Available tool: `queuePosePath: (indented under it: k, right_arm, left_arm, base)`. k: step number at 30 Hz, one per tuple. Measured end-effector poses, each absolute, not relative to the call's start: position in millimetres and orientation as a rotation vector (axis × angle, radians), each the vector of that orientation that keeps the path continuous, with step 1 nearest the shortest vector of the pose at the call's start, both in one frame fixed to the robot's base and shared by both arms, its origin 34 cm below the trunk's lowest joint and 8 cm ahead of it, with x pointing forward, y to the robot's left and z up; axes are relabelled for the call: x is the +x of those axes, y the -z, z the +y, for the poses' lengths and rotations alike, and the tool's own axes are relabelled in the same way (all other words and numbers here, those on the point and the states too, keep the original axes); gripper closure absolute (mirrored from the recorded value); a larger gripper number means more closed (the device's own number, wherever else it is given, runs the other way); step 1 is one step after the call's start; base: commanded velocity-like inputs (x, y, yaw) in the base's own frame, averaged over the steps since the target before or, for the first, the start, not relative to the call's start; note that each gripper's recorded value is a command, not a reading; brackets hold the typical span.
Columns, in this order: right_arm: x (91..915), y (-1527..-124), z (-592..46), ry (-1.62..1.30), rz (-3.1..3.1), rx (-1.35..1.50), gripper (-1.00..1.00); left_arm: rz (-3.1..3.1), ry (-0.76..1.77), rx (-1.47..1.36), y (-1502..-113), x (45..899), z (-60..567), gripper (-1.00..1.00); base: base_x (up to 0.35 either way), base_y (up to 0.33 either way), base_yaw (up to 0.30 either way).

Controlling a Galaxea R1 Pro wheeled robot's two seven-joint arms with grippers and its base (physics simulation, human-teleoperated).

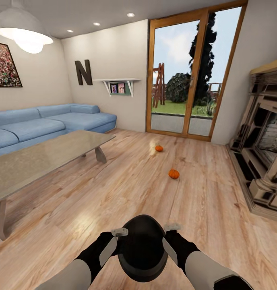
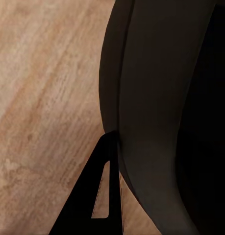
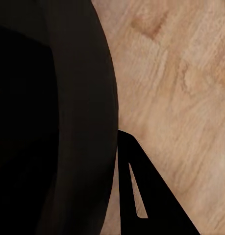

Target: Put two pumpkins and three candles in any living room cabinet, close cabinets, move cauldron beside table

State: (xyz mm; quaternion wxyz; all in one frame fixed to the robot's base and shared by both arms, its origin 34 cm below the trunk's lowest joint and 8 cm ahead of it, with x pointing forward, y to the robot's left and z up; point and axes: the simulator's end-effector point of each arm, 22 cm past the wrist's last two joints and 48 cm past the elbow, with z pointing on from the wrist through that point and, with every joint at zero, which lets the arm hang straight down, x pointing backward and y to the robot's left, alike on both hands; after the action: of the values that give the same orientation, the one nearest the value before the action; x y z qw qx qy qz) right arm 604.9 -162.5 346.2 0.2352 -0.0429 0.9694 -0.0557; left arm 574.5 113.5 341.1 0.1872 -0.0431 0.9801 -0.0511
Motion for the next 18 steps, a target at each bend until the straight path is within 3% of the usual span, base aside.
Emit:
queuePosePath:
  k: [18]
  right_arm:
    - [604.9, -346.2, -162.5, 0.153, 2.66, -0.118, 1.0]
  left_arm:
    - [2.759, 0.144, -0.121, -341.1, 574.6, 113.5, 1.0]
  base:
    - [0.0, 0.0, 0.273]
